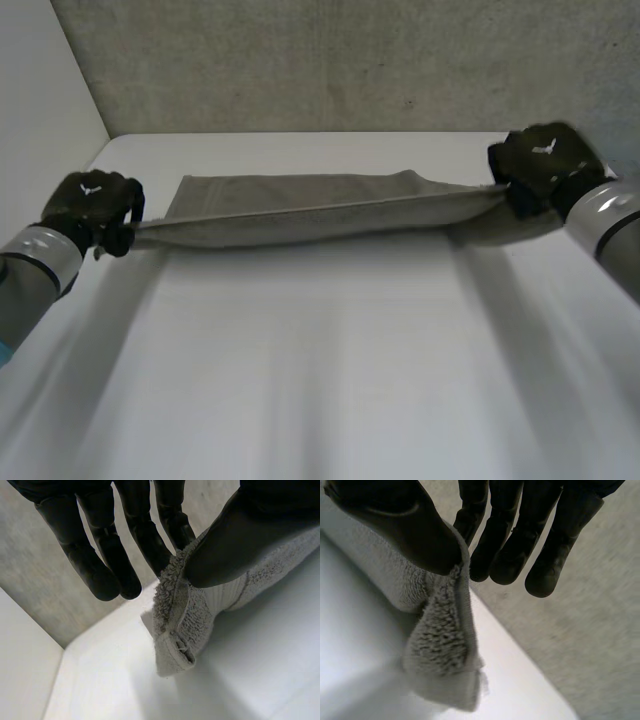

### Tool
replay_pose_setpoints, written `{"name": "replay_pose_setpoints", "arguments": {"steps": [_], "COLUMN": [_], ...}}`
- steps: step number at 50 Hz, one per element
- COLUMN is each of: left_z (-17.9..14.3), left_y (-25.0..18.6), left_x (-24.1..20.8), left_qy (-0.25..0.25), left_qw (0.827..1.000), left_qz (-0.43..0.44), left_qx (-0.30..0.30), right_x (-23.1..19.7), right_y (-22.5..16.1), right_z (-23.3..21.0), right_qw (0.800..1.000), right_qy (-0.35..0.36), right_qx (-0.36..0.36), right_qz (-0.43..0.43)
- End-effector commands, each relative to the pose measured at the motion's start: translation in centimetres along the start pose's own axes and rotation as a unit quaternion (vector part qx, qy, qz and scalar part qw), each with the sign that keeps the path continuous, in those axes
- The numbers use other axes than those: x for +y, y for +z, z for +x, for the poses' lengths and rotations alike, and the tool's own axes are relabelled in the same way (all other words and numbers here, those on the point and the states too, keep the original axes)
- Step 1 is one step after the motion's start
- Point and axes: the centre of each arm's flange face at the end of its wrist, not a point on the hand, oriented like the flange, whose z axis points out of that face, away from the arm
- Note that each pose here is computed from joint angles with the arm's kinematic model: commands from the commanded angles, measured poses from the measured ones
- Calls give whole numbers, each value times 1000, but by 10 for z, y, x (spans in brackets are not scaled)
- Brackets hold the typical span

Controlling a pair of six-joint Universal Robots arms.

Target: Fold the towel.

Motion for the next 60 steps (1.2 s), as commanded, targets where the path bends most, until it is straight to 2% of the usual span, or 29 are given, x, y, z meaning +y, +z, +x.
{"name": "replay_pose_setpoints", "arguments": {"steps": [1, 2, 3, 5, 8, 16, 25, 30, 33, 37, 40, 47, 52, 60], "left_z": [-2, -2, -2, -3, -2, 0, 4, 8, 10, 24, 28, 24, 24, 34], "left_y": [-20, -24, -24, -36, -47, -73, -72, -42, -33, -6, 13, 50, 79, 105], "left_x": [-24, -29, -29, -40, -49, -60, -57, -25, -19, -3, 3, 11, 13, 20], "left_qy": [8, 11, 11, 17, 21, 20, 20, 36, 44, 58, 63, 69, 71, 77], "left_qw": [999, 999, 999, 998, 998, 998, 998, 998, 997, 995, 995, 996, 997, 996], "left_qz": [34, 39, 39, 53, 63, 63, 58, 3, -8, -34, -44, -49, -33, -32], "left_qx": [-8, -10, -10, -13, -6, 15, 29, 49, 55, 69, 55, 22, 9, -13], "right_x": [-17, -13, -13, -7, -10, -34, -39, -2, 6, 27, 39, 50, 65, 76], "right_y": [-31, -35, -35, -48, -61, -77, -77, -44, -35, -5, 18, 59, 98, 126], "right_z": [0, -3, -3, -10, -13, -1, 1, -15, -16, -24, -34, -50, -57, -75], "right_qw": [991, 985, 985, 970, 959, 961, 965, 960, 958, 954, 951, 950, 956, 955], "right_qy": [-126, -158, -158, -210, -235, -244, -234, -213, -211, -208, -212, -241, -260, -287], "right_qx": [-23, -40, -40, -82, -111, -84, -80, -136, -142, -159, -168, -145, -97, -61], "right_qz": [-37, -55, -55, -94, -114, -95, -82, -123, -131, -146, -150, -133, -91, -40]}}
